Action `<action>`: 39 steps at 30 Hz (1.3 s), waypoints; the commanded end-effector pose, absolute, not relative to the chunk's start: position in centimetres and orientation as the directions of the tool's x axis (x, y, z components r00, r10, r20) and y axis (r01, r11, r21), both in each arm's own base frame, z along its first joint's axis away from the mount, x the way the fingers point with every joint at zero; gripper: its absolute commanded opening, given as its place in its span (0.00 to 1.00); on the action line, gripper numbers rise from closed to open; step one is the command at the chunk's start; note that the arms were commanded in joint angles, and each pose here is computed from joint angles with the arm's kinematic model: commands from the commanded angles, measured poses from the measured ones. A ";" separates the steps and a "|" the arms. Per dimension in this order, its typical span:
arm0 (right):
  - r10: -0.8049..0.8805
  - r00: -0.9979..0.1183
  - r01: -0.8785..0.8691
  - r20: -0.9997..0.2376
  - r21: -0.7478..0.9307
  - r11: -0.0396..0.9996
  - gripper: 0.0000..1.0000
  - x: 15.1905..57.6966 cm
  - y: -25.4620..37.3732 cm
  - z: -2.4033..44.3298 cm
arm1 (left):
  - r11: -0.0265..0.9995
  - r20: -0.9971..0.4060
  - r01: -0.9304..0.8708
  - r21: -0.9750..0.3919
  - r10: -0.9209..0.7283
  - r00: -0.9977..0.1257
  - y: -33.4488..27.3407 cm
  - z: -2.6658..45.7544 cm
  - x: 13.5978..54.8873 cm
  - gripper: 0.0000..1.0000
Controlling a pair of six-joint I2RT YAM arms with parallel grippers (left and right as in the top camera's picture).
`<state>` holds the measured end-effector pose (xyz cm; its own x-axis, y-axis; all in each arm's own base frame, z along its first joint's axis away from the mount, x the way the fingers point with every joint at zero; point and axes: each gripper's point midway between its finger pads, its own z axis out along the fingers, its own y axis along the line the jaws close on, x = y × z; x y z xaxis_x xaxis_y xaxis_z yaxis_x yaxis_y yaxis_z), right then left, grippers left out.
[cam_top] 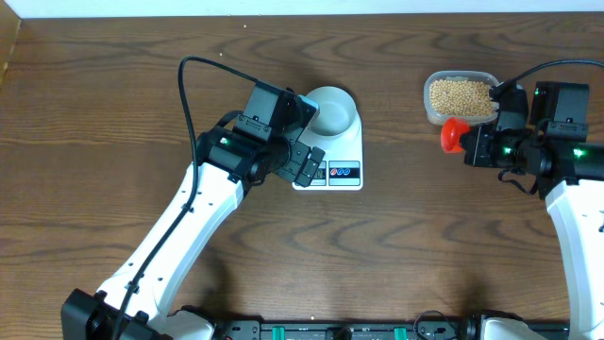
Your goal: Scoop item into bowl and weigh 50g on scale
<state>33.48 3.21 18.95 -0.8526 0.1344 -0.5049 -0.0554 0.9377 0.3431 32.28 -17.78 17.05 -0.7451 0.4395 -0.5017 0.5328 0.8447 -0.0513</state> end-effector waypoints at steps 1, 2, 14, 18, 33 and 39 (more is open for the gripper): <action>0.126 -0.850 -0.081 -0.511 0.365 0.928 0.01 33.5 3.6 19.7 | 0.844 -0.495 0.535 -0.051 0.444 -0.747 -17.7 16.8 32.3 0.98; 0.127 -0.851 -0.083 -0.509 0.369 0.926 0.01 33.4 3.7 19.7 | 0.844 -0.495 0.534 -0.051 0.444 -0.747 -17.7 16.8 32.3 0.98; 0.119 -0.814 -0.111 -0.569 0.354 0.929 0.01 34.7 3.6 20.6 | 0.844 -0.495 0.534 -0.051 0.444 -0.747 -17.7 16.8 32.3 0.98; 0.118 -0.797 -0.121 -0.593 0.348 0.930 0.01 35.3 3.5 21.1 | 0.844 -0.495 0.534 -0.051 0.444 -0.747 -17.7 16.8 32.3 0.98; 0.116 -0.712 -0.050 -0.693 0.215 0.975 0.01 37.8 0.7 27.9 | 0.844 -0.495 0.535 -0.051 0.444 -0.747 -17.7 16.8 32.3 0.98; 0.049 -0.721 -0.026 -0.692 0.098 0.995 0.01 41.8 -1.4 28.0 | 0.844 -0.495 0.534 -0.051 0.444 -0.747 -17.7 16.8 32.3 0.98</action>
